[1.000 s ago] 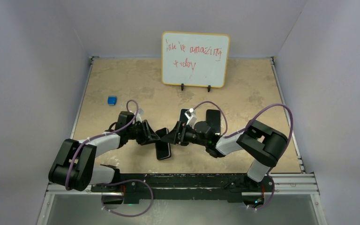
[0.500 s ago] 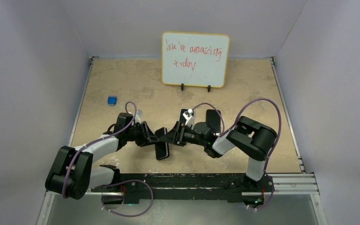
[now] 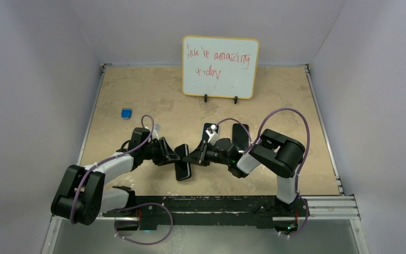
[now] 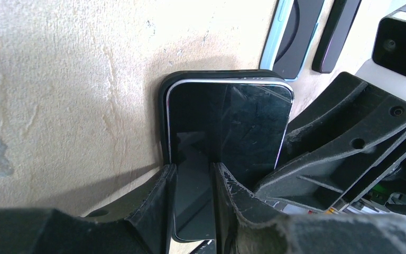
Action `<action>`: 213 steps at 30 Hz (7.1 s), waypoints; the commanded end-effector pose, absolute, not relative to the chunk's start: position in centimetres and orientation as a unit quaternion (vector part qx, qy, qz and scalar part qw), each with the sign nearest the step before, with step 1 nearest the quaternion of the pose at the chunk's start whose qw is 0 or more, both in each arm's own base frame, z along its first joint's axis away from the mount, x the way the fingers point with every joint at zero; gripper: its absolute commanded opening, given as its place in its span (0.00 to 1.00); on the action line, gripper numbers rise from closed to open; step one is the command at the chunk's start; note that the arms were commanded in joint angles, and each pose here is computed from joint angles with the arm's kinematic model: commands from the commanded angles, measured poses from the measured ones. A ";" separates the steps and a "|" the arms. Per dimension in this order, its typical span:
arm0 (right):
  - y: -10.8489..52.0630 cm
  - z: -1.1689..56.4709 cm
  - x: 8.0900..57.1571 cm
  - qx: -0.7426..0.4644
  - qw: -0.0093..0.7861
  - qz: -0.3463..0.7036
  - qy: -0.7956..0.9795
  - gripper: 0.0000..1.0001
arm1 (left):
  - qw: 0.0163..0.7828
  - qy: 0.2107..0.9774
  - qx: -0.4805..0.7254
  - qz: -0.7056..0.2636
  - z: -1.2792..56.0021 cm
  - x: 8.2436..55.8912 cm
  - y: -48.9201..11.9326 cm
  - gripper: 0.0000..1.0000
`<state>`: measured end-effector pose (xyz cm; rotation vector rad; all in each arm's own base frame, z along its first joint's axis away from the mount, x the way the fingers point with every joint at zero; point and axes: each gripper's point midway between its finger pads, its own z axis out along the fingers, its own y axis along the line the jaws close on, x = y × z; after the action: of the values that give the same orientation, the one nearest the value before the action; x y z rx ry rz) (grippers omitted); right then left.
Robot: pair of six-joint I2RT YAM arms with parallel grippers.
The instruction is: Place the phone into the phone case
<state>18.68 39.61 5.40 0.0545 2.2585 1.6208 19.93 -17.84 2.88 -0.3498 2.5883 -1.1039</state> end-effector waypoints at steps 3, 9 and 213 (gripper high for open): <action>41.8 11.6 17.6 -0.028 0.196 0.659 0.726 0.00 | 0.120 0.910 -0.116 -0.379 1.7 18.0 -17.9 0.32; 42.3 10.8 18.3 -0.060 0.209 0.610 0.762 0.27 | 0.123 0.911 -0.120 -0.376 1.8 18.2 -17.9 0.34; 34.6 27.9 17.5 -0.246 0.310 0.674 0.623 0.00 | 0.367 0.712 0.188 -0.568 25.0 18.2 -22.1 0.46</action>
<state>18.66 34.63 25.84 -0.5916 1.7657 1.6990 17.13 -22.15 23.06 0.4593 1.9059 -1.5139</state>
